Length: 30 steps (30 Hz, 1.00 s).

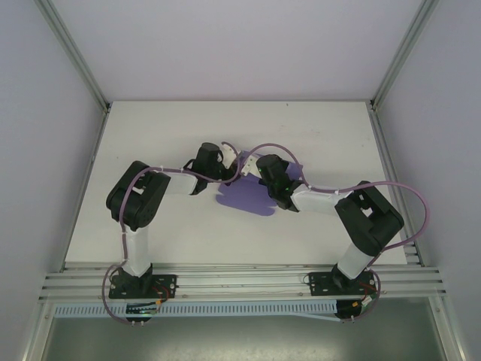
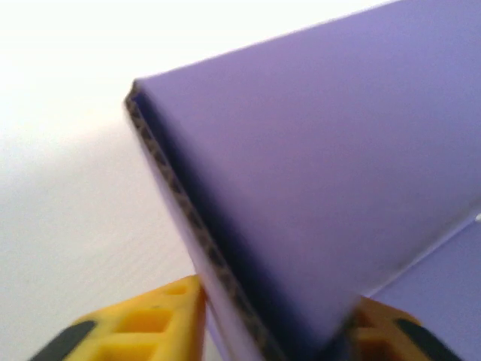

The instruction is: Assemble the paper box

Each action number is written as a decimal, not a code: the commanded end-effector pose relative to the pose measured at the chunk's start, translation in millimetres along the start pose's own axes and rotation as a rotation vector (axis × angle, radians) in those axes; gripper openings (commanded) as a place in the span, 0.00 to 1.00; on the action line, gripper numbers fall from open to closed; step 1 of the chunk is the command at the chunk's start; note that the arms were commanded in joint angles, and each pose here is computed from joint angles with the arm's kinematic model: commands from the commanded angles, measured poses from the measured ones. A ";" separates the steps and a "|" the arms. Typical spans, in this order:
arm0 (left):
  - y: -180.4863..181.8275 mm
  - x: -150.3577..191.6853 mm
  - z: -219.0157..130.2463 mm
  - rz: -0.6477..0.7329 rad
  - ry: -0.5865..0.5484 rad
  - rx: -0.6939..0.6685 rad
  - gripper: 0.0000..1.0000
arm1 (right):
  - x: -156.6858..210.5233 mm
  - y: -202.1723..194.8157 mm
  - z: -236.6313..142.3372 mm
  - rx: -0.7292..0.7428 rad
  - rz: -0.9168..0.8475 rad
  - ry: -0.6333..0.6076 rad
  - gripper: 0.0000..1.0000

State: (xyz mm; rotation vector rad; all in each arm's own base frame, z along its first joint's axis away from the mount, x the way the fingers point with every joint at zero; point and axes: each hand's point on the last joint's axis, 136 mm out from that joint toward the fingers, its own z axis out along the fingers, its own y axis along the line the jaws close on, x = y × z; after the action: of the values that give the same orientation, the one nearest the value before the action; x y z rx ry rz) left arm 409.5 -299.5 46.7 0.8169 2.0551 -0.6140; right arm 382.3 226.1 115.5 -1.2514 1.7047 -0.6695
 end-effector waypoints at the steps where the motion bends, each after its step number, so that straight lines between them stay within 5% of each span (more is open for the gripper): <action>1: -16.6 7.6 10.7 -0.031 0.026 0.063 0.12 | -23.9 46.5 -8.4 -0.195 -0.021 -0.117 0.00; 8: 9.7 20.6 17.0 -0.056 0.097 -0.198 0.07 | -26.8 42.7 -9.9 -0.183 0.037 -0.098 0.00; 10: 17.6 30.5 17.2 -0.113 0.124 -0.280 0.00 | -29.0 43.9 -11.1 -0.194 0.067 -0.101 0.00; 20: 50.7 41.4 2.1 -0.360 0.128 -0.593 0.00 | -25.4 52.7 -6.8 -0.196 0.102 -0.042 0.00; 27: 32.9 37.3 2.1 -0.287 0.125 -0.510 0.00 | -25.4 49.2 -8.1 -0.189 0.116 -0.044 0.00; 29: 21.4 31.5 2.5 -0.272 0.097 -0.434 0.26 | -25.4 49.4 -10.3 -0.195 0.121 -0.051 0.00; 30: 19.1 28.0 1.1 -0.281 0.086 -0.419 0.28 | -24.5 50.0 -11.3 -0.200 0.117 -0.051 0.00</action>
State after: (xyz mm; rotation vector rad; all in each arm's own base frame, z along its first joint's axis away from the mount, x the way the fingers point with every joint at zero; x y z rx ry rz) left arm 424.8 -289.8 40.6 0.3183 2.2195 -0.2718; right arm 384.1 234.7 117.2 -1.1251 1.7960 -0.5887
